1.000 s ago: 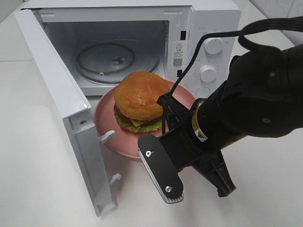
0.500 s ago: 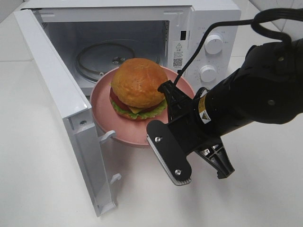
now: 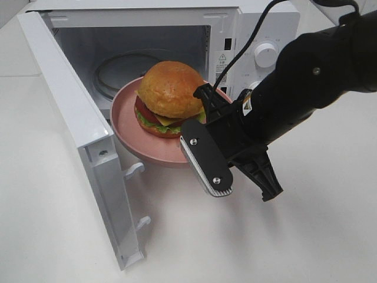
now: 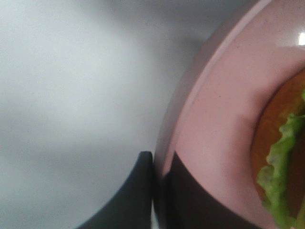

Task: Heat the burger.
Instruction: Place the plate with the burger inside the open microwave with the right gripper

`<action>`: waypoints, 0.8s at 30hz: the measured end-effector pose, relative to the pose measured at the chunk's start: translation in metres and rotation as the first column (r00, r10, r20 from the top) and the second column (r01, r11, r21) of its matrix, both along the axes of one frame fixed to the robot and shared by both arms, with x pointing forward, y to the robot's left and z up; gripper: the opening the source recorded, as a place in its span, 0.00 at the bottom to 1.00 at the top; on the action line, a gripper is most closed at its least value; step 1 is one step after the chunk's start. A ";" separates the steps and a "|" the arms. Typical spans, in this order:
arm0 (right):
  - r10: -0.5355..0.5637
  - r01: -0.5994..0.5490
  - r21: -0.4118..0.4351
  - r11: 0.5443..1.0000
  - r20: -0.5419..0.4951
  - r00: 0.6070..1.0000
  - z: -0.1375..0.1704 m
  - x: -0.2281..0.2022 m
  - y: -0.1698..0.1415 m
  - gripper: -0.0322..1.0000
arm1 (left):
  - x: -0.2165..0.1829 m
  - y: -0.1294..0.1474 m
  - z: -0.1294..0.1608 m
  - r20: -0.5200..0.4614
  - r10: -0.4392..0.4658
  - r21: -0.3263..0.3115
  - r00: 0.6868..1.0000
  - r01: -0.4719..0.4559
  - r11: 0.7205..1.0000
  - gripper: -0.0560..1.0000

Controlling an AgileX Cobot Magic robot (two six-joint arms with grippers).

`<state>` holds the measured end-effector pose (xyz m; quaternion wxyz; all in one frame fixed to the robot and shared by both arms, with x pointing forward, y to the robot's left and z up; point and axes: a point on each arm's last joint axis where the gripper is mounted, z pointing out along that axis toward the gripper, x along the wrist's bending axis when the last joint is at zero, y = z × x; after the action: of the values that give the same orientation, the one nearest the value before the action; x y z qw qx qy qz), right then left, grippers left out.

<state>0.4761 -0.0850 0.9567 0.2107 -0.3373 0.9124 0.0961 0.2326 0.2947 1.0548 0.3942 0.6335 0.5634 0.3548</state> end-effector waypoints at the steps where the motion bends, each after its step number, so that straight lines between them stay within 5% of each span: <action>1: 0.000 0.000 0.000 1.000 0.000 1.000 0.000 0.000 0.000 0.06 | 0.000 0.000 0.000 0.000 0.000 0.000 1.000 0.000 1.000 0.05; 24: 0.045 -0.044 -0.013 0.999 0.004 0.999 -0.003 0.043 0.039 0.06 | 0.000 0.000 0.000 0.000 0.000 0.000 1.000 0.000 1.000 0.05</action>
<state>0.5189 -0.0462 0.9534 0.2083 -0.3591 0.9049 0.0942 0.2326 0.2947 1.0548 0.3942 0.6335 0.5634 0.3548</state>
